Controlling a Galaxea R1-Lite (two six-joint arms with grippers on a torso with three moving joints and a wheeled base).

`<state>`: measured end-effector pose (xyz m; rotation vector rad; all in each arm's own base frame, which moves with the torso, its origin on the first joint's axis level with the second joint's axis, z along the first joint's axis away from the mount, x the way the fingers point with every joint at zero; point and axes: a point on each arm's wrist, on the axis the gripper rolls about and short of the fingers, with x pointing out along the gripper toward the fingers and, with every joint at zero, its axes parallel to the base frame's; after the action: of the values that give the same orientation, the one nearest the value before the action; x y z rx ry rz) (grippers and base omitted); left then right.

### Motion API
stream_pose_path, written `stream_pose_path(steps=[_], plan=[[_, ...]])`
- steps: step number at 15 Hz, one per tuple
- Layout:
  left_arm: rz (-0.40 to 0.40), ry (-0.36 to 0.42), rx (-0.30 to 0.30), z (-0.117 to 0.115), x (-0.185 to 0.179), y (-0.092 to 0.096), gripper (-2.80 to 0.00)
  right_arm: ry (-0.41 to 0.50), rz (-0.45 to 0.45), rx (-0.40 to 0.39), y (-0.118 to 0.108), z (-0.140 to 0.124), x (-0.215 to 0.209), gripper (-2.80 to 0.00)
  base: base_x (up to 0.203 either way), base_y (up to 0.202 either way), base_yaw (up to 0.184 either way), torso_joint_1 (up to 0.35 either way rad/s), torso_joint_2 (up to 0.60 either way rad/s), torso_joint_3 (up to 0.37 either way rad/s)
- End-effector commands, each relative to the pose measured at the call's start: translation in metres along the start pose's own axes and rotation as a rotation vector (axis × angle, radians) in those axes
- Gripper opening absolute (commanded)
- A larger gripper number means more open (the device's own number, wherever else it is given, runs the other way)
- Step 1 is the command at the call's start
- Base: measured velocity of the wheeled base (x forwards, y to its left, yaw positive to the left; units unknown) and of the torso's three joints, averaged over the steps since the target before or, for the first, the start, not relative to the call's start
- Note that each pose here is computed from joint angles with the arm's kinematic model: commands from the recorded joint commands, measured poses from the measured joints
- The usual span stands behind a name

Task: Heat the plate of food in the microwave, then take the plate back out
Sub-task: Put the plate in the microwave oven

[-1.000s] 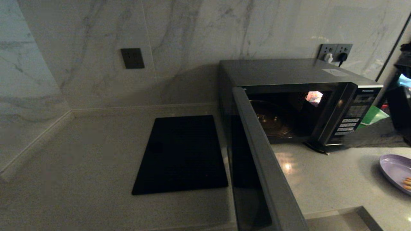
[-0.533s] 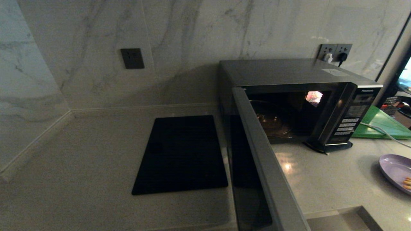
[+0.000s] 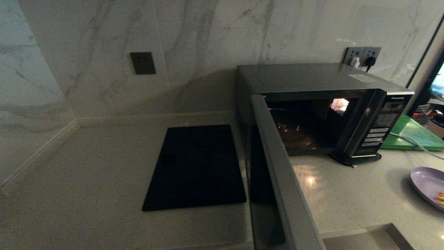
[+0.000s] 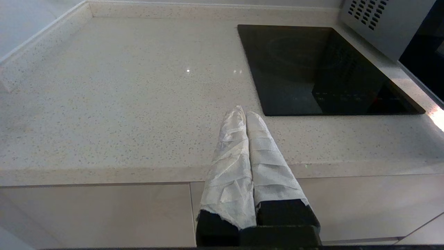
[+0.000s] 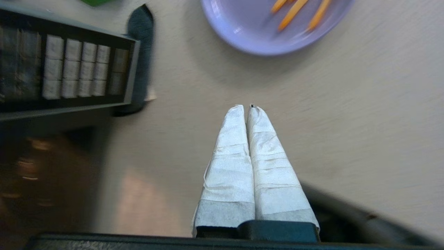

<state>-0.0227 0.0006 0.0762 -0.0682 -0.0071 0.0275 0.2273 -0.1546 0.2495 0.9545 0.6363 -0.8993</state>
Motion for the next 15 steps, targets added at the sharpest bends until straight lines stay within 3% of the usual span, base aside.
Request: stream_pose_path(steps=[1, 4, 5, 9, 15], plan=[[0.0, 0.0, -0.001, 0.0, 0.0, 0.0, -2.8, 0.074, 0.005, 0.09, -0.001, -0.002, 0.016, -2.8, 0.0, 0.0, 0.0, 0.0, 0.0, 0.0], [0.0, -0.001, -0.001, 0.0, 0.0, 0.0, -2.8, 0.081, 0.025, 0.12, -0.004, -0.005, 0.035, -2.8, 0.0, 0.0, 0.0, 0.0, 0.0, 0.0], [0.001, 0.0, -0.001, 0.0, 0.0, 0.0, -2.8, 0.083, 0.016, 0.13, -0.006, -0.004, 0.039, 0.0, 0.0, 0.0, 0.0, 0.0, 0.0, 0.0], [0.001, 0.0, -0.001, 0.0, 0.0, 0.0, -2.8, 0.038, -0.019, 0.209, -0.025, 0.018, 0.052, 0.0, 0.0, 0.0, 0.0, 0.0, 0.0, 0.0], [0.0, 0.0, -0.001, 0.0, 0.0, 0.0, -2.8, 0.089, -0.169, 0.33, -0.07, 0.028, 0.073, 0.0, 0.0, 0.0, 0.0, 0.0, 0.0, 0.0]])
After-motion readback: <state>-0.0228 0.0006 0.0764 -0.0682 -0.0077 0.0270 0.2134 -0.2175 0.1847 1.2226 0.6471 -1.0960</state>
